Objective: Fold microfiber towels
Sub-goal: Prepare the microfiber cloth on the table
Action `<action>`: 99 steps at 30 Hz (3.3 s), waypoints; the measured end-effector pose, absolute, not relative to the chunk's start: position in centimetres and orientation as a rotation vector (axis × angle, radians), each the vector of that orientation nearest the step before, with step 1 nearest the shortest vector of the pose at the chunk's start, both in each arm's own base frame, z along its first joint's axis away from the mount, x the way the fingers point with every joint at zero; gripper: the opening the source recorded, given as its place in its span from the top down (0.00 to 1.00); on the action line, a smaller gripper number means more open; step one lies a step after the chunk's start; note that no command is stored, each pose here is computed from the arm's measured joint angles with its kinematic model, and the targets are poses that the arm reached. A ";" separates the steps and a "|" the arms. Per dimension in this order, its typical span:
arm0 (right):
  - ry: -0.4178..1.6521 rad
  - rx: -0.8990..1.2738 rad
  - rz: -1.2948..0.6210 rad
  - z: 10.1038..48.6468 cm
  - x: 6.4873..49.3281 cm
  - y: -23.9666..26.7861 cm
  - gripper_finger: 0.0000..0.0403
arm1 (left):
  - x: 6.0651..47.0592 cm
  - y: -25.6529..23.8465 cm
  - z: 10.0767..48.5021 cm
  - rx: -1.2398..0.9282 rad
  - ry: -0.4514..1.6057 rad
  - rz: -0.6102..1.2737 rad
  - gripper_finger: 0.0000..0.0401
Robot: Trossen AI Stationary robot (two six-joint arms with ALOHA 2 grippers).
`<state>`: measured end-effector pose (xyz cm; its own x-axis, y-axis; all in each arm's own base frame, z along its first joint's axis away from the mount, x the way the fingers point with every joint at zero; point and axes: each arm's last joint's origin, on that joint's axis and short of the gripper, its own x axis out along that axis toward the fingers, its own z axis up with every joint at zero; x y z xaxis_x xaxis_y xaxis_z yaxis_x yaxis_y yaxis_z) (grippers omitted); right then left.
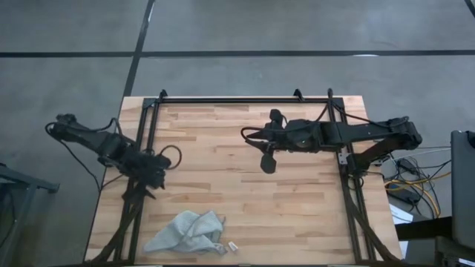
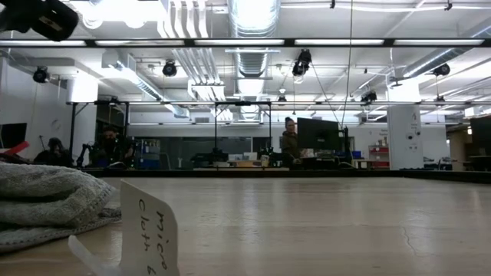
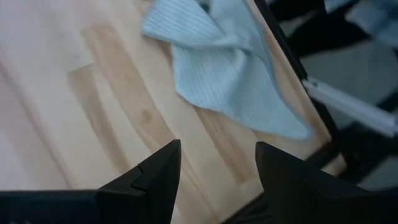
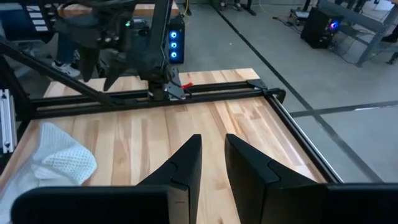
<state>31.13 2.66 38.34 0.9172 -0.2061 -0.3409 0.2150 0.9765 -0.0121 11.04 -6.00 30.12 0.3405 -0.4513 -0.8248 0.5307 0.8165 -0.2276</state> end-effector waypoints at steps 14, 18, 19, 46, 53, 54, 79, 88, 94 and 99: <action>0.357 0.023 -0.217 38.1 31.4 2.7 0.80 | 11.7 -8.7 29.1 -0.017 1.185 -0.540 0.47; 0.357 0.023 -0.217 38.1 31.4 2.7 0.80 | 12.3 -9.7 28.6 -0.104 1.238 -0.461 0.47; 0.357 0.023 -0.217 38.1 31.4 2.7 0.81 | 12.4 -10.0 28.5 -0.107 1.247 -0.462 0.47; 0.357 0.023 -0.217 38.0 31.4 2.7 0.79 | 13.2 -16.7 24.0 -0.090 1.515 -0.385 0.47; 0.358 0.022 -0.217 38.0 31.4 2.7 0.82 | 13.2 -17.0 23.6 -0.194 1.557 -0.259 0.47; 0.357 0.023 -0.217 38.0 31.4 2.7 0.82 | 13.1 -17.0 23.6 -0.193 1.558 -0.260 0.47; 0.358 0.022 -0.217 38.0 31.4 2.7 0.82 | 11.2 -19.9 23.9 -0.325 1.414 -0.189 0.47; 0.358 0.023 -0.217 38.0 31.4 2.7 0.82 | 10.5 -21.0 21.9 -0.408 1.385 -0.158 0.47; 0.358 0.023 -0.217 38.0 31.4 2.7 0.80 | 10.5 -21.5 20.6 -0.383 1.405 -0.131 0.47; 0.358 0.022 -0.217 38.0 31.4 2.7 0.79 | 10.6 -21.7 20.2 -0.369 1.412 -0.119 0.47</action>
<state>31.43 2.68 38.02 0.9136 -0.2069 -0.3500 0.2148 0.9765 -0.0166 10.64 -21.68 20.22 0.1631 -0.2984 -0.9404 -0.1364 0.9372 -0.3210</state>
